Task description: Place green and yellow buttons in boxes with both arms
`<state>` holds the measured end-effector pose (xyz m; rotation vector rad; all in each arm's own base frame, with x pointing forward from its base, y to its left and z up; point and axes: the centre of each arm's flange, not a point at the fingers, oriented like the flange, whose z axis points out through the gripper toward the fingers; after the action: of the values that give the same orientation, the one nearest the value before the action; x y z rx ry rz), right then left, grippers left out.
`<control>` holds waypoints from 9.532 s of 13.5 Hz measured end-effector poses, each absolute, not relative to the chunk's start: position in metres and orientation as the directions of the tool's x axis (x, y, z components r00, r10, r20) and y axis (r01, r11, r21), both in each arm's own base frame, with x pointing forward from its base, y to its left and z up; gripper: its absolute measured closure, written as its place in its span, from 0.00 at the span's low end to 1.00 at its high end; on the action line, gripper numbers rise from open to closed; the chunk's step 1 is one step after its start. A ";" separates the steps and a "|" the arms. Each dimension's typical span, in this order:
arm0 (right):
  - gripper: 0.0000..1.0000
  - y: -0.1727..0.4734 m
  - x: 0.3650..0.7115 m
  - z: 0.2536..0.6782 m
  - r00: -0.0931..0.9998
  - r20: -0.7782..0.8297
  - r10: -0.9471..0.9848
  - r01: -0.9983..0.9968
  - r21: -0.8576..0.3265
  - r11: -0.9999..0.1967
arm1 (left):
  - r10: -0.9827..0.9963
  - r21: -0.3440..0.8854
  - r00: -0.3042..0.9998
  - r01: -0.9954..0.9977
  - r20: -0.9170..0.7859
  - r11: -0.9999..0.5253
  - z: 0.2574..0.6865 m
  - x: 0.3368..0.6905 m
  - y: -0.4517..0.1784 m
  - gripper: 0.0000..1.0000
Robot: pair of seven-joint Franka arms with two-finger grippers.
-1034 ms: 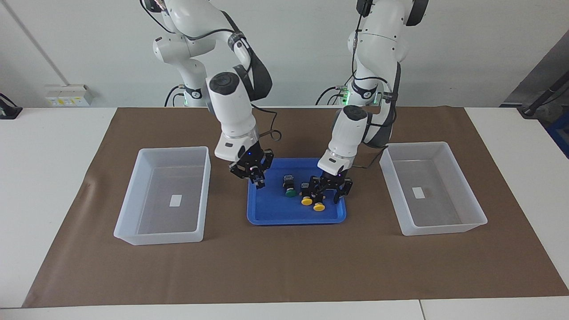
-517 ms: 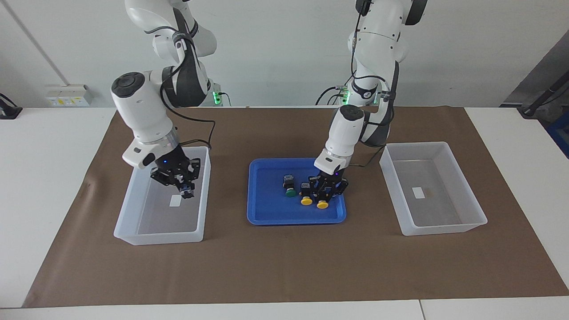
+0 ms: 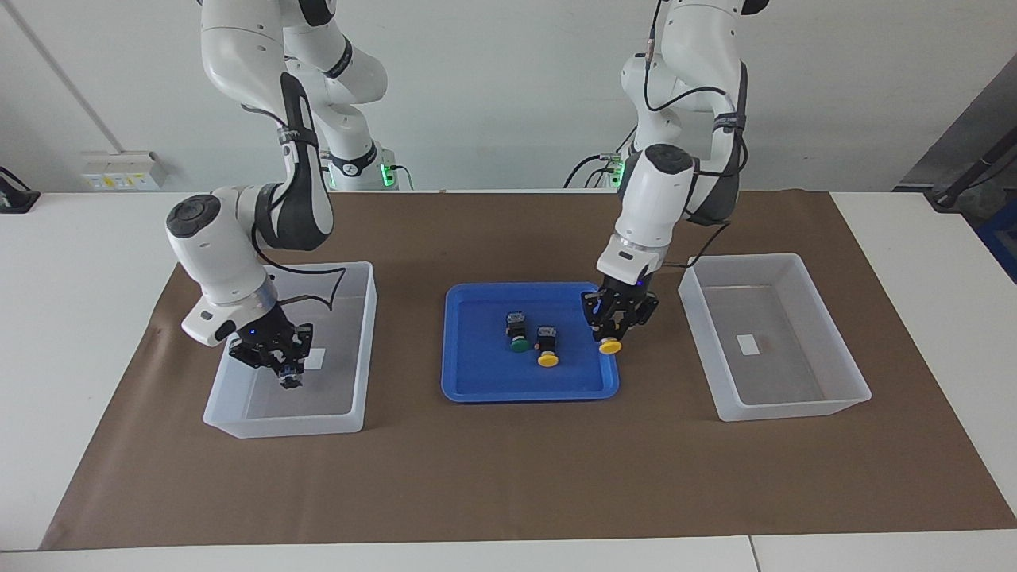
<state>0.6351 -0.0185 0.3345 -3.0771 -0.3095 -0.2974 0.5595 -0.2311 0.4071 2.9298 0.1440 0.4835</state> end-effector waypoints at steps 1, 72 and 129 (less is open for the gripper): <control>0.67 -0.019 0.635 0.325 0.963 0.190 0.192 0.199 -0.015 -0.980 | 0.147 0.183 0.938 0.093 0.315 -0.979 0.417 0.564 -0.214 0.59; 0.00 0.009 0.598 0.473 0.983 0.169 0.070 0.078 -0.044 -0.996 | 0.001 0.082 0.949 -0.026 0.315 -0.996 0.449 0.587 -0.122 0.59; 0.00 -0.016 0.560 0.612 0.998 0.007 -0.070 -0.070 0.012 -0.997 | -0.190 0.017 0.981 -0.190 0.033 -0.982 0.627 0.554 -0.042 0.00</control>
<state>0.5597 -0.0163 0.6120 -3.1522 0.1107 -0.0110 0.5537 -0.0417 0.6271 3.1068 -0.2980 0.0482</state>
